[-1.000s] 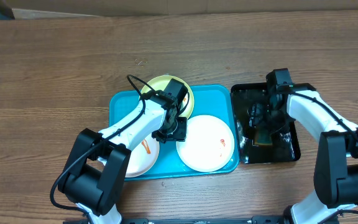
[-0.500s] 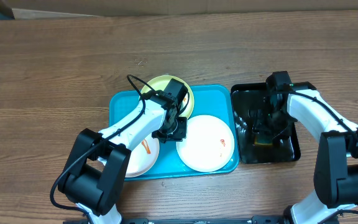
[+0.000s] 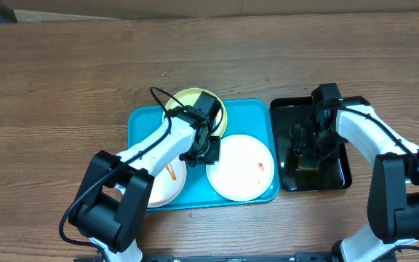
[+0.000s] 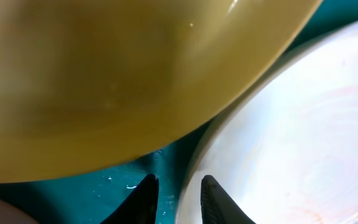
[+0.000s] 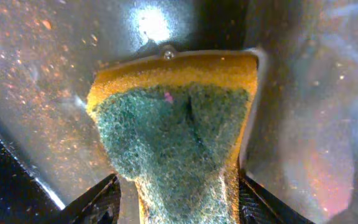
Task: Clean dirty plates on tray and stack at the side
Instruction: 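Dip and swish the sponge in the water with the right gripper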
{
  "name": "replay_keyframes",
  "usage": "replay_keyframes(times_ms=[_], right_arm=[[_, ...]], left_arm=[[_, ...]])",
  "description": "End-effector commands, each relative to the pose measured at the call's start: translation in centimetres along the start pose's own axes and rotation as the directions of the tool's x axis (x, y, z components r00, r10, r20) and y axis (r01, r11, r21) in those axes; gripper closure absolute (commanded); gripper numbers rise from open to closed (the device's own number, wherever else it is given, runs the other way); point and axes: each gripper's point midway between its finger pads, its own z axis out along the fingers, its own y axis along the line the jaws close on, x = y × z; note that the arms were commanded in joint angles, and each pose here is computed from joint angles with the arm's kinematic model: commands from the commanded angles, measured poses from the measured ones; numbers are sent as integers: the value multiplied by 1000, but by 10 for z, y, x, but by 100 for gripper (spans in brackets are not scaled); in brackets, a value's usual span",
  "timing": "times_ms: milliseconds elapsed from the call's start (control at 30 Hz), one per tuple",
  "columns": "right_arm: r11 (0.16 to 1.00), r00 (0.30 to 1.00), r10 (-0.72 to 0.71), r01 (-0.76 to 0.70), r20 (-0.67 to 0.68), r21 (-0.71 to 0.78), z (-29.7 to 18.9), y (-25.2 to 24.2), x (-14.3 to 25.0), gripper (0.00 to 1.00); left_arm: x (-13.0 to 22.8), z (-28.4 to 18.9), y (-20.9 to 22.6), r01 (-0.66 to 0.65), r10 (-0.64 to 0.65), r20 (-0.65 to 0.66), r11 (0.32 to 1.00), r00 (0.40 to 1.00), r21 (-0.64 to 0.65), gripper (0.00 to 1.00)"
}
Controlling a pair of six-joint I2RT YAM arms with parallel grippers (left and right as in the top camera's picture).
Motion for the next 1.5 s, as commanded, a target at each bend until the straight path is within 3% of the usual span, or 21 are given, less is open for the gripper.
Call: replay_keyframes(times_ms=[0, 133, 233, 333, 400, 433, 467, 533, 600, 867, 1333, 1367, 1433, 1467], right_arm=[[1000, 1000, 3, -3, -16, -12, 7, 1, 8, 39], [1000, 1000, 3, -3, -14, -12, 12, -1, 10, 44], [1000, 1000, 3, -3, -17, -11, 9, 0, 9, 77], [1000, 1000, 3, -3, -15, -5, 3, 0, 6, 96], [1000, 1000, 1, -1, -2, 16, -1, -2, 2, 94], [1000, 1000, 1, -1, 2, 23, -3, -3, 0, 64], [1000, 1000, 1, -1, 3, 25, -4, -3, 0, 49], [1000, 1000, -3, 2, 10, 29, -7, -3, -3, 41], [999, 1000, -4, 3, 22, 37, -9, -4, -6, 41], [999, 999, -5, 4, 43, 37, -9, -3, -11, 49], [999, 999, -5, 4, 38, 34, 0, -5, -7, 51], [999, 999, -5, 3, 35, 35, 0, -5, -6, 58], [999, 999, -5, 3, 36, 35, 0, -5, -7, 94], [999, 999, -5, 3, 36, 35, 0, -5, -7, 96]], left_arm=[[2, 4, -1, -13, 13, 0, 1000, 1000, -28, 75], [2, 4, -1, -14, 14, 0, 1000, 1000, -27, 75], [2, 4, -1, -14, 14, 0, 1000, 1000, -27, 74], [2, 4, -1, -14, 14, 0, 1000, 1000, -27, 74], [3, 4, -1, -14, 14, 0, 1000, 1000, -27, 74], [2, 4, -1, -14, 14, 0, 1000, 1000, -27, 74], [3, 4, -1, -14, 14, 0, 1000, 1000, -27, 73], [3, 4, -1, -13, 13, -1, 1000, 1000, -26, 73], [2, 4, -1, -14, 14, 0, 1000, 1000, -26, 73], [2, 4, -2, -14, 14, 3, 1000, 1000, -25, 73], [2, 4, -2, -14, 14, 3, 1000, 1000, -25, 74], [2, 4, -2, -14, 14, 3, 1000, 1000, -25, 76], [1, 4, -2, -14, 14, 4, 1000, 1000, -25, 78], [1, 4, -2, -14, 14, 5, 1000, 1000, -24, 80]])
